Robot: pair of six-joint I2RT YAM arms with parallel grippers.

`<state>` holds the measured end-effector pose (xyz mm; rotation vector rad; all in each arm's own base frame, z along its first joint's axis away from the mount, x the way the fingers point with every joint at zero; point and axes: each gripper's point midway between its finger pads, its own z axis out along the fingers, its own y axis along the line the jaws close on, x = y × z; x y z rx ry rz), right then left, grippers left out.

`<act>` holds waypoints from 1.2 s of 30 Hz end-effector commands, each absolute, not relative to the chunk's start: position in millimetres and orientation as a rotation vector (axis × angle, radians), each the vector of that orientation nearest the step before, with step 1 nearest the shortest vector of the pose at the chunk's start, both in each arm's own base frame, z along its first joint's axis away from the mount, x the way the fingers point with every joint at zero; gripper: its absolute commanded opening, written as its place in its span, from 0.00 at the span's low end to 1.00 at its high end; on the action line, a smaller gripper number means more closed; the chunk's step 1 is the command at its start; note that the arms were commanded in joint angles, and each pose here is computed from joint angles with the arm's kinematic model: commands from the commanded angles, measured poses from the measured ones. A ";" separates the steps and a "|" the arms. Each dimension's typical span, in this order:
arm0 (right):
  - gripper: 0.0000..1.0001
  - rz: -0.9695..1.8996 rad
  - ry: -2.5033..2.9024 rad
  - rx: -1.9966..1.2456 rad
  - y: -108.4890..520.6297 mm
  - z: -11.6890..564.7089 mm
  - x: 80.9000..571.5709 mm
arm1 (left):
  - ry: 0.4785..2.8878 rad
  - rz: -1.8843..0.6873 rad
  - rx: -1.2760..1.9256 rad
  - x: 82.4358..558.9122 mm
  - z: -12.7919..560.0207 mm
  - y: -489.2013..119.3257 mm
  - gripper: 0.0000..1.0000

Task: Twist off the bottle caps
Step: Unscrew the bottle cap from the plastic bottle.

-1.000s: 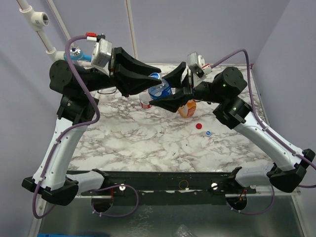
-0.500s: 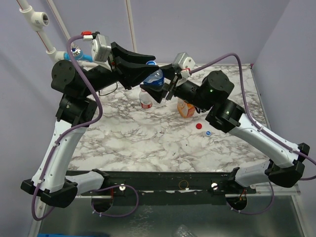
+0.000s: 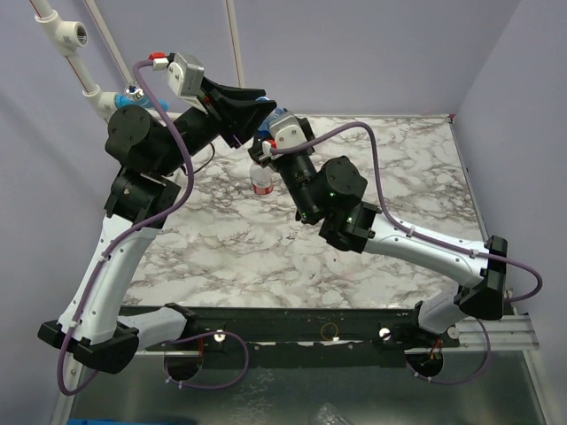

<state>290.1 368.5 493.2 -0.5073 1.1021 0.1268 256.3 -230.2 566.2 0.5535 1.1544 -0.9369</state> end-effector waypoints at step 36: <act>0.01 1.016 0.668 -0.575 337.2 558.8 137.9 | 1.080 -1.423 1.248 129.7 488.2 -259.3 0.99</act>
